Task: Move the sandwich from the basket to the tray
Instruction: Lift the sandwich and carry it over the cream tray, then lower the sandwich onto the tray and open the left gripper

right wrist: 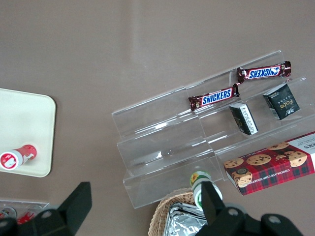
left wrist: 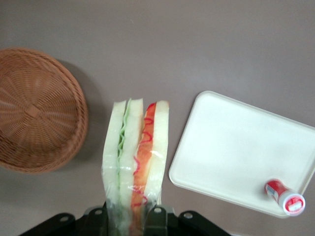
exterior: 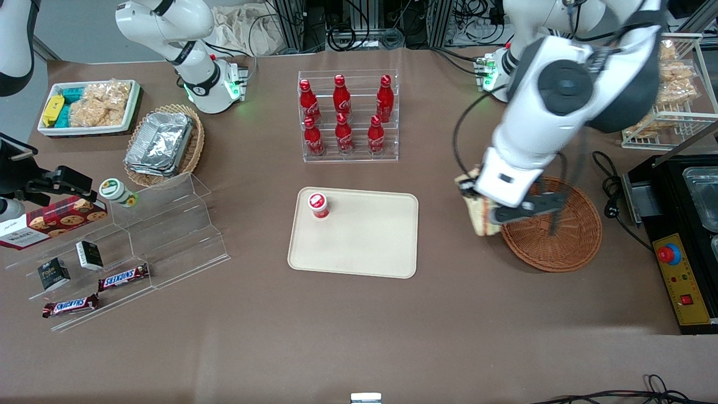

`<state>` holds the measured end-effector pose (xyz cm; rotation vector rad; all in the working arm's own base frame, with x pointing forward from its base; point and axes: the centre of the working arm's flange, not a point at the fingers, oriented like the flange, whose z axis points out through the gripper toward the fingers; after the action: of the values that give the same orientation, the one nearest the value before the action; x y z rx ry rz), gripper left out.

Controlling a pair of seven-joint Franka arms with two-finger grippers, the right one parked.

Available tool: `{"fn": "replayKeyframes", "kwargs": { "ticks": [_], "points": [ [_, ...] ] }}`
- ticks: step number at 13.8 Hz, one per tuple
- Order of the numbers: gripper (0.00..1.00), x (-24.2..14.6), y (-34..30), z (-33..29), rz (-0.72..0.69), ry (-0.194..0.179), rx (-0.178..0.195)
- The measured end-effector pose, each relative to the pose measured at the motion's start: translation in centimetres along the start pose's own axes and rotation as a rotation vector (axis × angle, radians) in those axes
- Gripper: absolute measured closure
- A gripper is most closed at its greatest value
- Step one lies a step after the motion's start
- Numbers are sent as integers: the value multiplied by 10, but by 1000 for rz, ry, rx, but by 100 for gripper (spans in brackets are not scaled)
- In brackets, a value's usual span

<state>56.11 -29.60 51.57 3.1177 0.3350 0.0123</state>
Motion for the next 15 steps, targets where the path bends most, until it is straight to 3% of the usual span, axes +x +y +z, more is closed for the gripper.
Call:
{"fn": "replayKeyframes", "kwargs": {
  "ticks": [5,11,15],
  "points": [
    [71,-13,89,76,60,-9,0],
    [70,-16,138,200,108,1,-21],
    [70,-25,145,255,157,-10,40]
  ]
}}
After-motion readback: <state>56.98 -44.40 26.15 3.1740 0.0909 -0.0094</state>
